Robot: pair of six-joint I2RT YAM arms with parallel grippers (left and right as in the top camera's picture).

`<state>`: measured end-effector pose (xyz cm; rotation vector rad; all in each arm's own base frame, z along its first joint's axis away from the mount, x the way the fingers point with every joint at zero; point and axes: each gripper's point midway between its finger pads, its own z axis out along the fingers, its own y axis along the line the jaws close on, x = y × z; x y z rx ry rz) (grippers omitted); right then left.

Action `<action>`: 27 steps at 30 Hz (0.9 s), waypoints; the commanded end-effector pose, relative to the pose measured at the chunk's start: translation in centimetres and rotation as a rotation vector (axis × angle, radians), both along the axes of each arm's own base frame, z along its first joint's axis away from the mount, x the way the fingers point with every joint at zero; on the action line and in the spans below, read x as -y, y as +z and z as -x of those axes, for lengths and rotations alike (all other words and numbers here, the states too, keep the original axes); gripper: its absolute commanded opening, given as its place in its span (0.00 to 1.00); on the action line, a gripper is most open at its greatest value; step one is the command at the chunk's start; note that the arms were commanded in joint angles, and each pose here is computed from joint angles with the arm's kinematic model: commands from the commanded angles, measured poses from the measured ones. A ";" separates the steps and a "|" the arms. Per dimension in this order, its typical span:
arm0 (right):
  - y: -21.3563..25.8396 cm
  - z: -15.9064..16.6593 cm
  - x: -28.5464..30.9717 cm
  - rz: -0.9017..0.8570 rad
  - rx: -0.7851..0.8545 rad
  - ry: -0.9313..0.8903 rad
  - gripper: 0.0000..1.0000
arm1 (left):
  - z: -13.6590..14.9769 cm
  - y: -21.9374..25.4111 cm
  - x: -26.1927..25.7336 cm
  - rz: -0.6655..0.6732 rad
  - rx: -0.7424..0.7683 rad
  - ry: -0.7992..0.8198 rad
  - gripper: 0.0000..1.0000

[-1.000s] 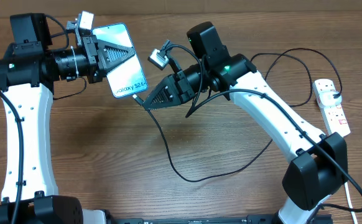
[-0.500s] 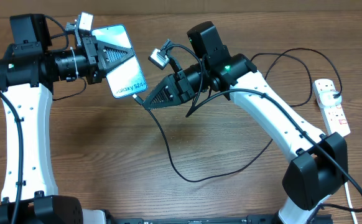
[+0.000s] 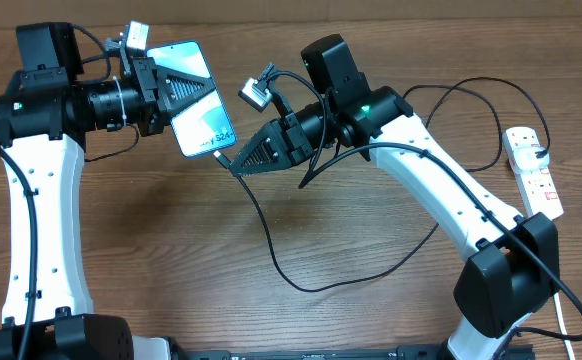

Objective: Plug charger to phone and switch on socket

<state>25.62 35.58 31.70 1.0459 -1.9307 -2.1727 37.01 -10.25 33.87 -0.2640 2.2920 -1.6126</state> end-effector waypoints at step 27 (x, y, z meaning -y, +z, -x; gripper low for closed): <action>2.0 -0.3 0.1 -0.017 0.050 -0.020 0.04 | 0.6 0.6 1.0 0.022 -0.019 -0.027 0.04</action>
